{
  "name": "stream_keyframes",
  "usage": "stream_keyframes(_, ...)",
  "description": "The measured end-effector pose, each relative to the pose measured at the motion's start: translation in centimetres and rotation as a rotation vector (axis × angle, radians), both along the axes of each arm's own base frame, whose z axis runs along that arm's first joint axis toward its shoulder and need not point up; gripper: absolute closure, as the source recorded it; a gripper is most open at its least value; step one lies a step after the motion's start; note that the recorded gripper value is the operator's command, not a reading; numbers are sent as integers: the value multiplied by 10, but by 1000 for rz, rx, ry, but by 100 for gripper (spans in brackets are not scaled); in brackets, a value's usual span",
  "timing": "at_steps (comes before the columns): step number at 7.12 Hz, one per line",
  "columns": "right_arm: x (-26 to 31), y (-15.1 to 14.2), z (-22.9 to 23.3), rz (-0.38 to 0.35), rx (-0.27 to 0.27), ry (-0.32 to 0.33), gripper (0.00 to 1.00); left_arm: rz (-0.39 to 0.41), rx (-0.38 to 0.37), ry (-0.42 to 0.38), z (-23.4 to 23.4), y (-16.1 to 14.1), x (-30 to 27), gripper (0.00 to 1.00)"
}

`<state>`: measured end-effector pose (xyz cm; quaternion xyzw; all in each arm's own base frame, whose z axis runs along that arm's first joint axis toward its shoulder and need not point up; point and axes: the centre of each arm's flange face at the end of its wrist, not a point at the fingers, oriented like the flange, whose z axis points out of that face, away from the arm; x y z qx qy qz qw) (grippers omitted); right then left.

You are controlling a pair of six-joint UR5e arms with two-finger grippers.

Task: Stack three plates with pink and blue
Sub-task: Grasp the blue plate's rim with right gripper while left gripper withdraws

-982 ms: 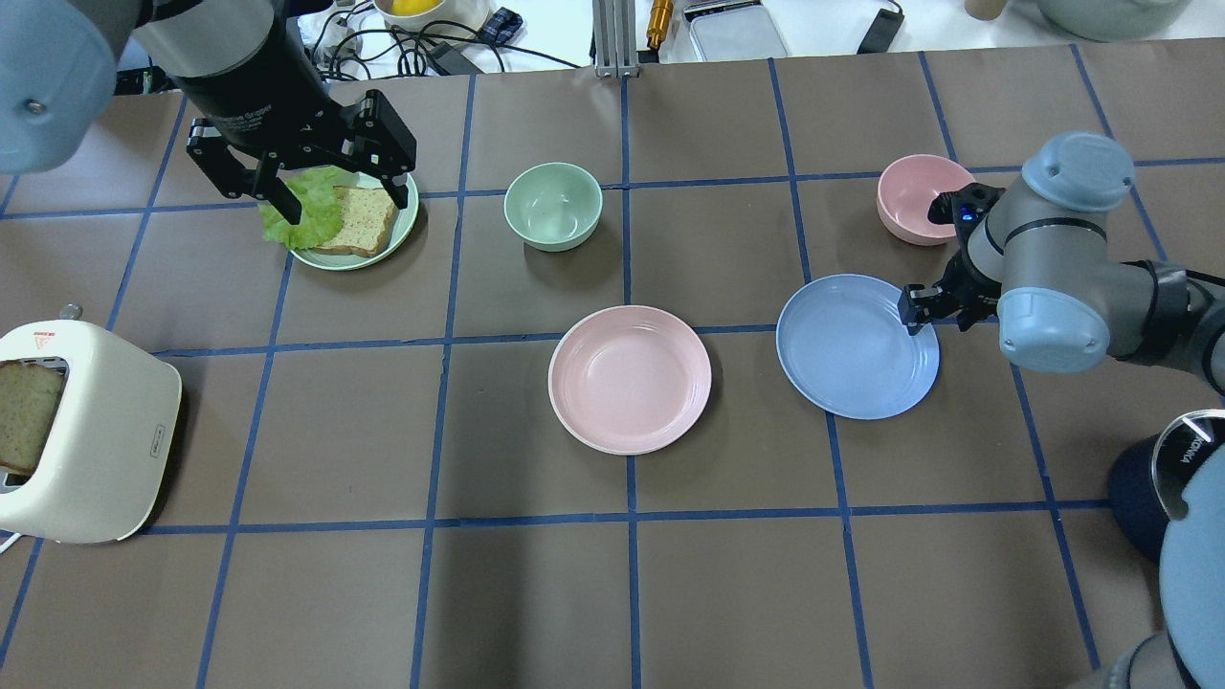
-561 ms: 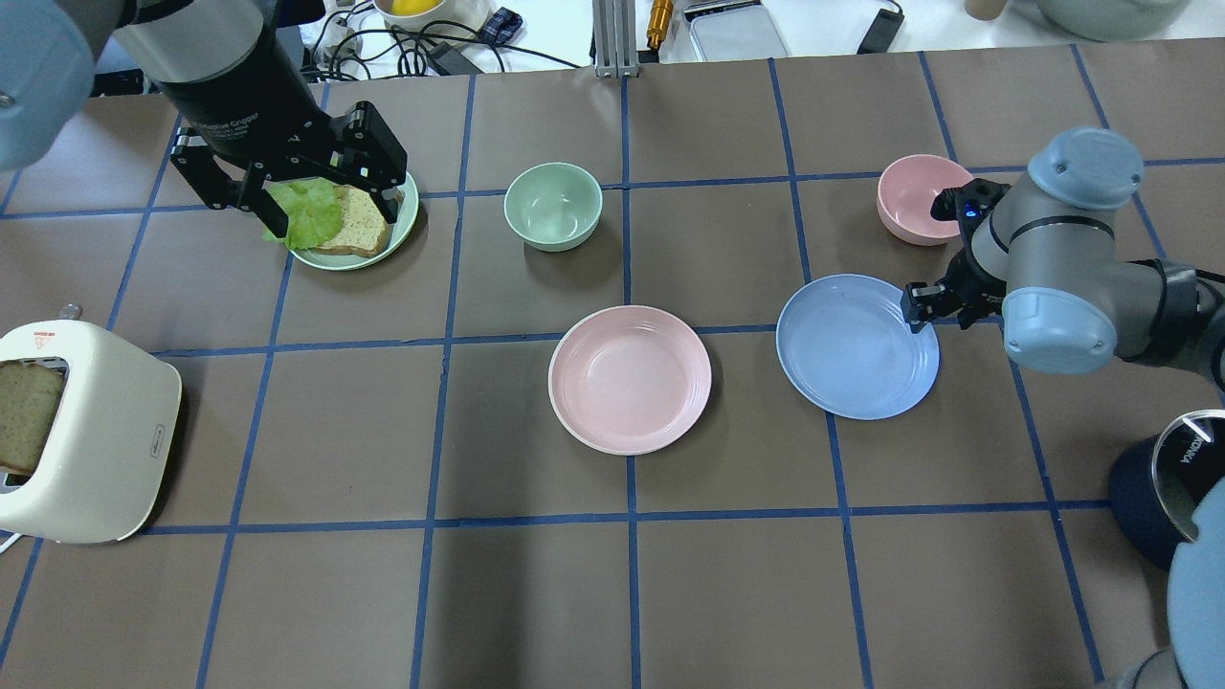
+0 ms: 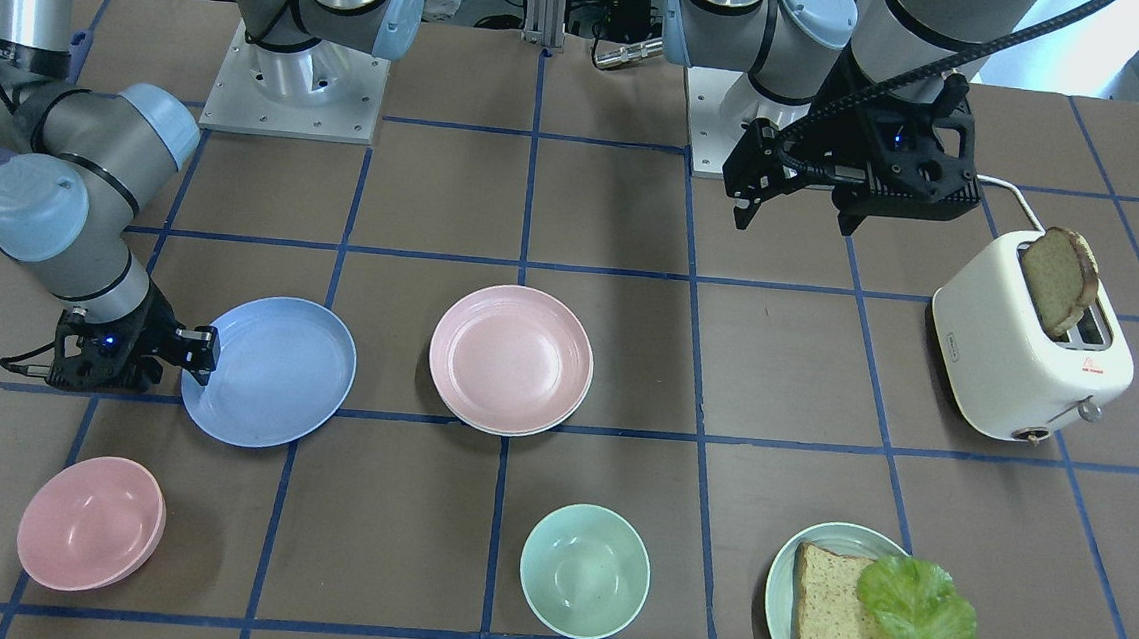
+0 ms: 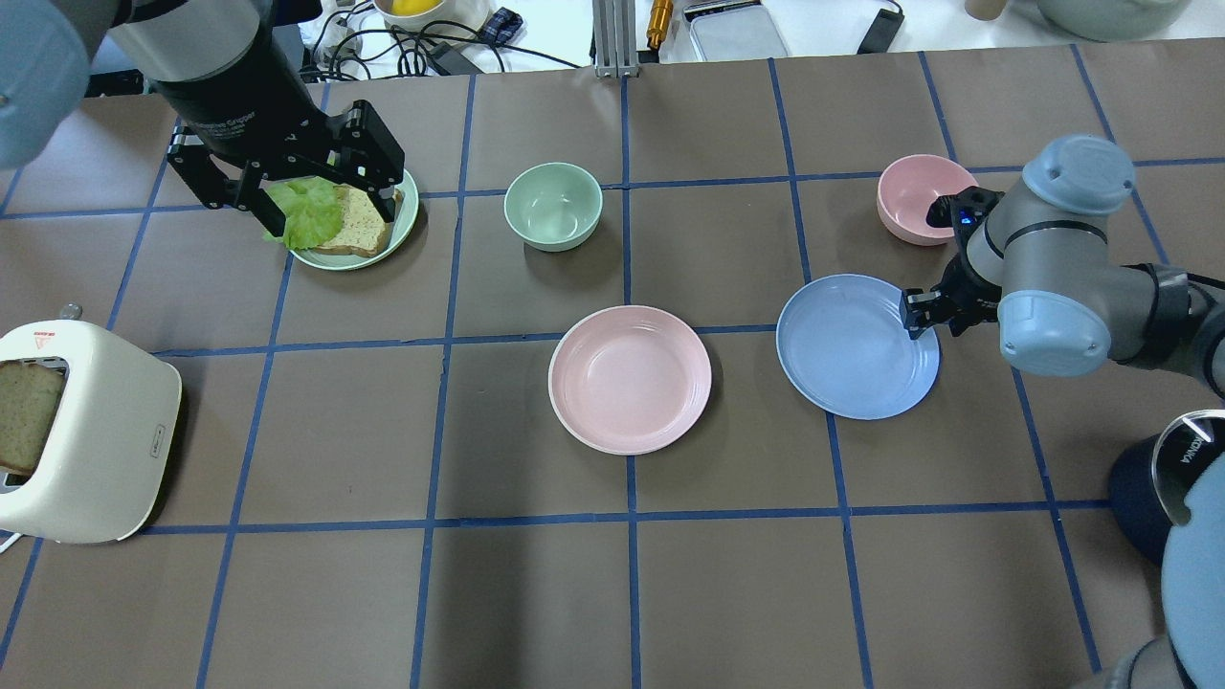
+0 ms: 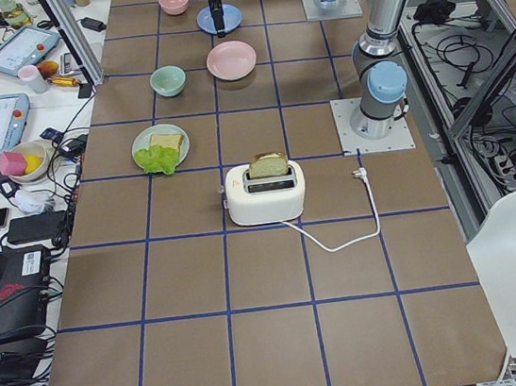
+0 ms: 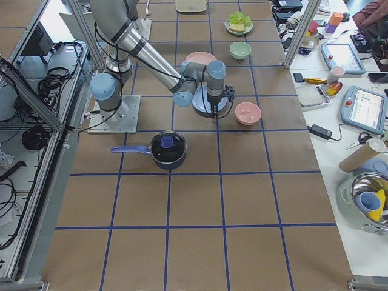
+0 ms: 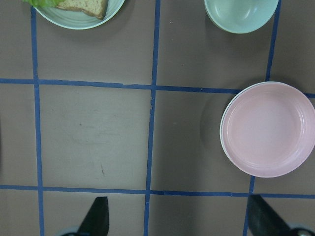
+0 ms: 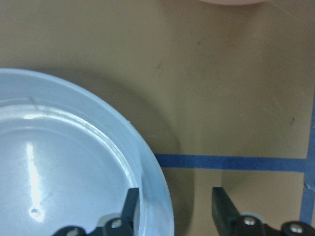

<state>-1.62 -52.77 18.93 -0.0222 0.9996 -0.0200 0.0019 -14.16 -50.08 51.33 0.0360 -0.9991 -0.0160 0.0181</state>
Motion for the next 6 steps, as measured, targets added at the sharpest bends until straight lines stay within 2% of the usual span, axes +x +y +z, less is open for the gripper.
stream_keyframes(2,0,0,-1,-6,2,-4,95,0,-2,-9,1,0,1,0)
stream_keyframes(3,0,0,-2,-7,3,-5,100,1,-2,-10,1,-1,1,0)
stream_keyframes(6,0,-1,1,-7,0,-6,100,6,-2,-11,1,0,0,0)
